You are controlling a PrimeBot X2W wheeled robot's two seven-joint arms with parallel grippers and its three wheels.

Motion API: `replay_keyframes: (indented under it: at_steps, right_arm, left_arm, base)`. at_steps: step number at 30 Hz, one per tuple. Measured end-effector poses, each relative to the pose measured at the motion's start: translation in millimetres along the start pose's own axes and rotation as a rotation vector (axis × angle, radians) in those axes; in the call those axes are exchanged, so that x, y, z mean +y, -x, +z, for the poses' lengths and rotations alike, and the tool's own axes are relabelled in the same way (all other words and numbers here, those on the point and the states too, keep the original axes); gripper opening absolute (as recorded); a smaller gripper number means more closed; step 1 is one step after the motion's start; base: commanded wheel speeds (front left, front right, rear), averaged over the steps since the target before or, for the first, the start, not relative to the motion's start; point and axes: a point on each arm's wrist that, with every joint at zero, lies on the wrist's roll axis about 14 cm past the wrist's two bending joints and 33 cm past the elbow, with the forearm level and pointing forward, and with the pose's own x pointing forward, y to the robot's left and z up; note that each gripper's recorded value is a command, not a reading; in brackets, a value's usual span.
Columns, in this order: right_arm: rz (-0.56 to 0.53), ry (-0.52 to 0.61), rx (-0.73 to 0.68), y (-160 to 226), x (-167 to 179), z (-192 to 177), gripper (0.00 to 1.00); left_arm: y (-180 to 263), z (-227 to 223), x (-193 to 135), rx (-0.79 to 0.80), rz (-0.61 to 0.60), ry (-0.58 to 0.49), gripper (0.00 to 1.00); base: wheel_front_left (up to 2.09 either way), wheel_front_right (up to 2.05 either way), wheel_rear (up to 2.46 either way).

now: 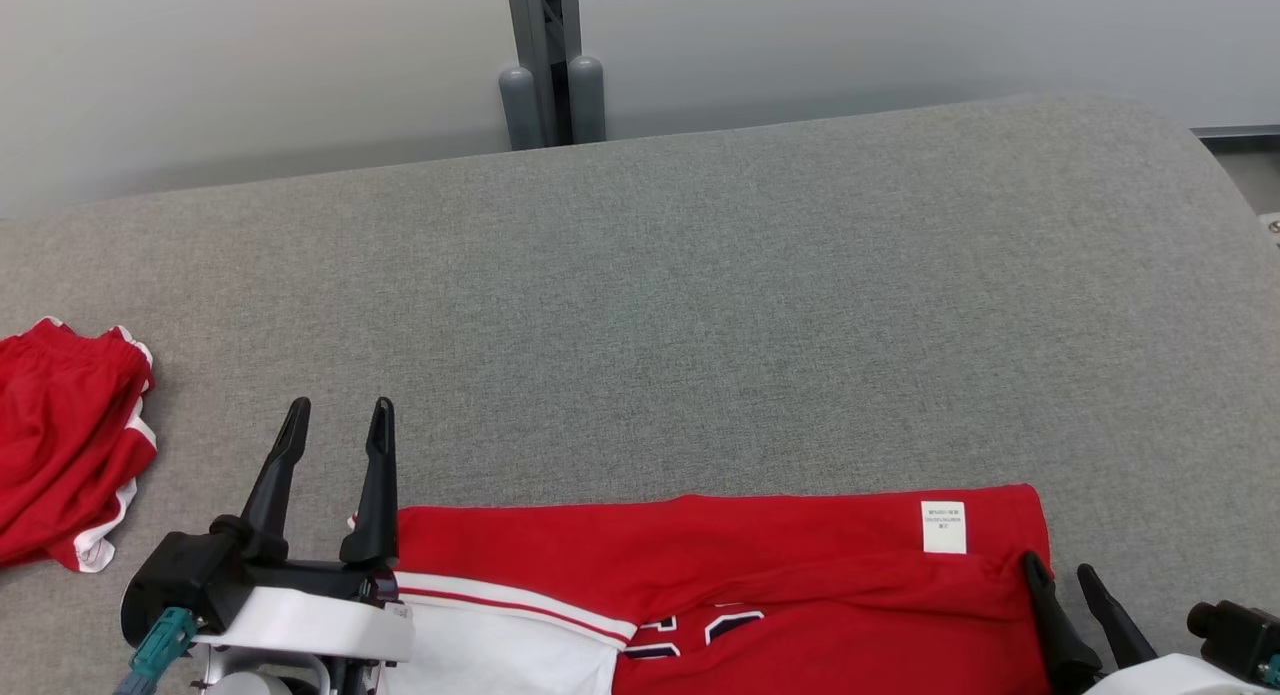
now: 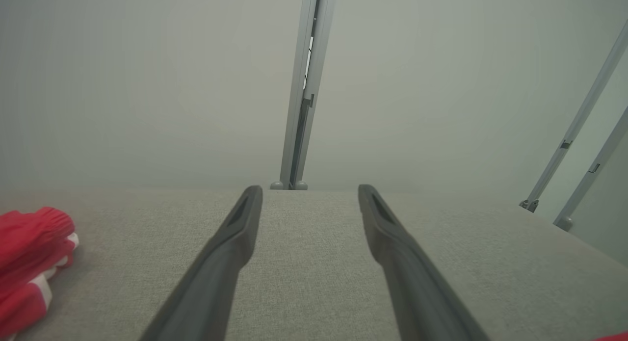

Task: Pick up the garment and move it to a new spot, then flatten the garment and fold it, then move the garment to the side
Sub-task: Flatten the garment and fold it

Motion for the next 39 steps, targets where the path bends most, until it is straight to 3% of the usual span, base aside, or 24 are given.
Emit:
replay_keyframes:
  at_steps: [16,17,18,19,20,31,39]
  right_arm:
    - [-0.009,-0.056,0.076,-12,7,-25,1.0]
    - [-0.006,-0.057,0.077,-13,8,-25,0.93]
    - [-0.005,-0.059,0.077,-14,9,-25,0.48]
    - [-0.005,-0.059,0.077,-14,9,-25,0.14]
    - [-0.004,-0.057,0.078,-14,8,-25,0.0]
    - [0.024,0.013,0.033,-28,6,3,0.0]
    - [-0.024,0.138,-0.027,-43,-30,54,0.0]
  left_arm:
    - [-7,-5,9,0.011,0.013,-0.03,1.0]
    - [-7,-5,9,0.012,0.013,-0.03,1.0]
    - [-7,-5,10,0.011,0.014,-0.031,1.0]
    - [-7,-5,10,0.011,0.014,-0.031,1.0]
    - [-7,-5,10,0.011,0.015,-0.031,1.0]
    - [-6,-5,11,0.012,0.019,-0.021,1.0]
    - [-6,-2,13,0.003,0.025,-0.014,1.0]
  base:
    - [0.0,0.0,0.0]
    - [0.0,0.0,0.0]
    - [0.0,0.0,0.0]
    - [0.0,0.0,0.0]
    - [0.0,0.0,0.0]
    - [0.0,0.0,0.0]
    - [0.0,0.0,0.0]
